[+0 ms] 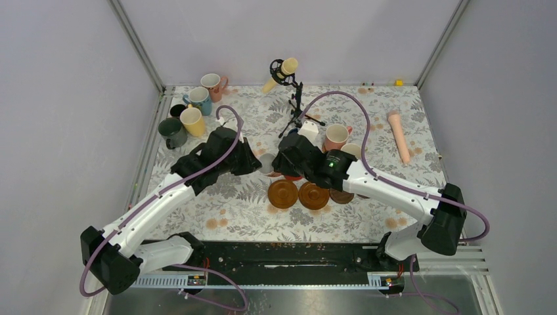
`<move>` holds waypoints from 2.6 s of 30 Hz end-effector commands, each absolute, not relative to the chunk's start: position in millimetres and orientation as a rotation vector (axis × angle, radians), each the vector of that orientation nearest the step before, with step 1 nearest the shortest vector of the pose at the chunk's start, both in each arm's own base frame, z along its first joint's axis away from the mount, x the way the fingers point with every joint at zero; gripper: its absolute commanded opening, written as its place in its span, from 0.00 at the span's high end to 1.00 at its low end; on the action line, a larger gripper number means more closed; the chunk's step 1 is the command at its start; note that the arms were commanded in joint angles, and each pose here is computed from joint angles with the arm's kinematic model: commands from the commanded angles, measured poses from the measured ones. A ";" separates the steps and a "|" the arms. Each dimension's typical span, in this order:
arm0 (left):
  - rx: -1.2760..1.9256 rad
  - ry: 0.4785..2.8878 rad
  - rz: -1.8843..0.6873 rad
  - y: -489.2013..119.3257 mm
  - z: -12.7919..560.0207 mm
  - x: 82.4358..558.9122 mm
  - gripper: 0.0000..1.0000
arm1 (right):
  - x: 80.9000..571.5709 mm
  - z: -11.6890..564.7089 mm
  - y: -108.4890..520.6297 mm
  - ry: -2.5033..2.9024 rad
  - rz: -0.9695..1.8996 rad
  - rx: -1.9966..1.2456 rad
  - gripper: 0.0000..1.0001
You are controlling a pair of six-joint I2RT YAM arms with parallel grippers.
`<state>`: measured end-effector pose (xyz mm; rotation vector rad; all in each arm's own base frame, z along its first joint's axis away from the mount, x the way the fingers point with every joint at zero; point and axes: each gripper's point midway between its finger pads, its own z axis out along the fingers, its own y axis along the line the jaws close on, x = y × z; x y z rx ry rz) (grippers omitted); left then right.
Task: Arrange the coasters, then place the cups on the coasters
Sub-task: Place the cup on the coaster.
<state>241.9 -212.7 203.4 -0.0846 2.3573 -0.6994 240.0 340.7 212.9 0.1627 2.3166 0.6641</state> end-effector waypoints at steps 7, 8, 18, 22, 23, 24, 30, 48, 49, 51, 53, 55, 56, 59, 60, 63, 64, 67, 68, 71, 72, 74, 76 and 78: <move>-0.058 2.182 -0.997 -246.0 250.6 240.6 0.98 | 247.6 217.2 342.1 2.271 0.645 0.184 1.00; -0.057 2.178 -1.008 -245.9 252.2 238.9 0.94 | 247.4 215.5 341.3 2.272 0.639 0.184 1.00; -0.020 2.109 -0.966 -232.8 272.0 235.3 0.48 | 245.9 213.9 309.3 2.258 0.548 0.096 1.00; 0.015 2.094 -0.851 -219.4 278.1 240.8 0.35 | 240.9 212.8 282.2 2.268 0.487 0.077 1.00; 0.019 2.097 -0.811 -214.3 278.3 242.3 0.29 | 239.8 211.6 274.4 2.273 0.468 0.075 1.00; 0.030 2.093 -0.775 -210.0 279.9 243.9 0.20 | 239.2 210.1 265.0 2.281 0.444 0.074 1.00; 0.078 2.013 -0.556 -176.7 299.8 252.4 0.01 | 239.7 198.5 210.8 2.335 0.275 0.062 1.00; 0.079 1.914 -0.323 -126.5 305.4 246.4 0.01 | 296.6 158.3 158.7 2.452 0.003 0.250 1.00; 0.081 1.914 -0.329 -127.5 305.7 246.5 0.01 | 298.8 156.6 159.4 2.455 -0.001 0.261 1.00; 0.087 1.916 -0.337 -129.0 305.7 245.6 0.01 | 303.3 154.7 164.1 2.458 0.019 0.265 1.00; 0.091 1.915 -0.344 -129.6 305.9 244.5 0.01 | 307.1 153.3 169.5 2.459 0.042 0.259 1.00; 0.089 1.911 -0.345 -129.0 306.7 243.9 0.01 | 309.1 150.6 173.5 2.471 0.053 0.247 1.00; 0.088 1.911 -0.344 -128.2 306.3 243.6 0.01 | 309.8 150.0 174.9 2.474 0.056 0.245 1.00; 0.088 1.905 -0.349 -128.1 307.8 242.6 0.01 | 313.0 146.6 178.4 2.491 0.059 0.227 1.00; 0.088 1.904 -0.350 -128.2 308.1 242.4 0.01 | 314.3 145.5 178.6 2.495 0.060 0.225 1.00; 0.088 1.904 -0.352 -128.1 308.2 242.1 0.01 | 319.0 142.8 177.3 2.503 0.057 0.232 1.00; 0.088 1.904 -0.350 -127.6 307.9 242.0 0.01 | 320.2 141.8 178.6 2.505 0.064 0.227 1.00; 0.082 1.898 -0.347 -126.3 309.3 241.9 0.01 | 325.1 140.3 184.9 2.511 0.100 0.174 1.00; 0.083 1.899 -0.347 -126.1 309.0 241.7 0.01 | 326.4 139.9 187.6 2.514 0.113 0.148 1.00; 0.084 1.903 -0.346 -126.3 307.5 241.7 0.01 | 329.8 137.2 189.6 2.528 0.113 0.095 1.00; 0.083 1.901 -0.346 -126.2 308.2 241.8 0.01 | 330.4 136.1 189.8 2.534 0.113 0.073 1.00; 0.081 1.900 -0.344 -126.0 308.3 242.0 0.01 | 331.8 133.7 188.0 2.540 0.103 0.065 1.00; 0.081 1.899 -0.343 -125.8 308.5 242.0 0.01 | 333.0 130.9 184.9 2.545 0.091 0.064 1.00; 0.083 1.902 -0.341 -125.9 307.7 242.3 0.01 | 333.7 127.7 182.6 2.554 0.081 0.058 1.00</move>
